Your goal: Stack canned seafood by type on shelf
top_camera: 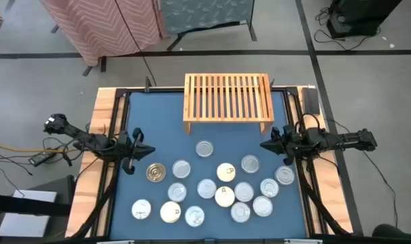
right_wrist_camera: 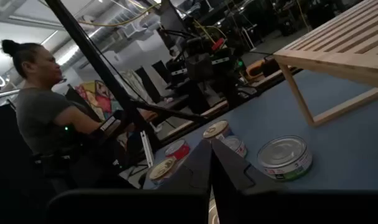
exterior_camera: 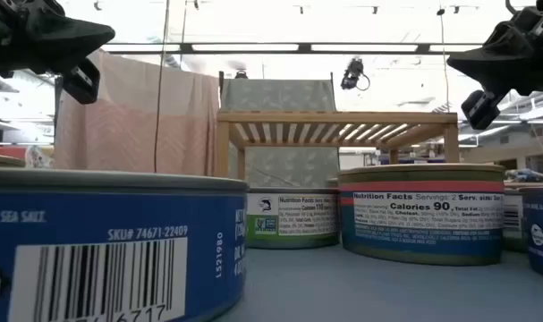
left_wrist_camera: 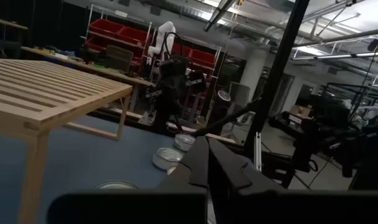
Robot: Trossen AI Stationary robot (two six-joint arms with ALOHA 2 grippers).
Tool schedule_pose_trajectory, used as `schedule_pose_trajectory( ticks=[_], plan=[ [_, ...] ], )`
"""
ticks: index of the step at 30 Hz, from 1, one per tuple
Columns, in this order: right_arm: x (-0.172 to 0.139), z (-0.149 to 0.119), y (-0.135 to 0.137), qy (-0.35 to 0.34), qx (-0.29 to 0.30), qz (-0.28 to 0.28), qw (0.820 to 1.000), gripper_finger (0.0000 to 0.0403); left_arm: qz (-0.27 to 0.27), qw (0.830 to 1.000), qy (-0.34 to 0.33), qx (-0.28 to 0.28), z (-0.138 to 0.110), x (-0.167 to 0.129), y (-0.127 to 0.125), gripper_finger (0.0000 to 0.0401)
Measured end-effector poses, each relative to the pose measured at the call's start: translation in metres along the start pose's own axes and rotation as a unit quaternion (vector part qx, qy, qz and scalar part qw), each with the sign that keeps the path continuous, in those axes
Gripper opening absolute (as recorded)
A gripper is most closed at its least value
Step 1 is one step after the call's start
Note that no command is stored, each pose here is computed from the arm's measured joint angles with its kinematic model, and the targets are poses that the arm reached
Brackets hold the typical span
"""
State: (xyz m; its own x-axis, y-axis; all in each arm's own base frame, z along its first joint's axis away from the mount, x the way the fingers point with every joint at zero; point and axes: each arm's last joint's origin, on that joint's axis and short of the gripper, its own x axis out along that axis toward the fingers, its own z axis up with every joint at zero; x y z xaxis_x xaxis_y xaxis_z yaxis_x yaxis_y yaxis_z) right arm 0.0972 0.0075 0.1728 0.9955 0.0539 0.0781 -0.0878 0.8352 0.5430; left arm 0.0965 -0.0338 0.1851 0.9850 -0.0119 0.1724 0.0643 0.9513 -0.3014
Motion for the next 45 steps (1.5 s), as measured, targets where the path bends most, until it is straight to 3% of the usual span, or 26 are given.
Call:
schedule_pose_trajectory(
  ticks=[37, 45],
  plan=[
    [0.000, 0.000, 0.000, 0.000, 0.000, 0.000, 1.000, 0.0014, 0.000, 1.000, 0.000, 0.000, 0.000, 0.000, 0.000, 0.0004],
    [0.000, 0.000, 0.000, 0.000, 0.000, 0.000, 1.000, 0.0014, -0.021, 0.993, -0.074, -0.086, 0.016, -0.001, -0.003, 0.0004]
  ],
)
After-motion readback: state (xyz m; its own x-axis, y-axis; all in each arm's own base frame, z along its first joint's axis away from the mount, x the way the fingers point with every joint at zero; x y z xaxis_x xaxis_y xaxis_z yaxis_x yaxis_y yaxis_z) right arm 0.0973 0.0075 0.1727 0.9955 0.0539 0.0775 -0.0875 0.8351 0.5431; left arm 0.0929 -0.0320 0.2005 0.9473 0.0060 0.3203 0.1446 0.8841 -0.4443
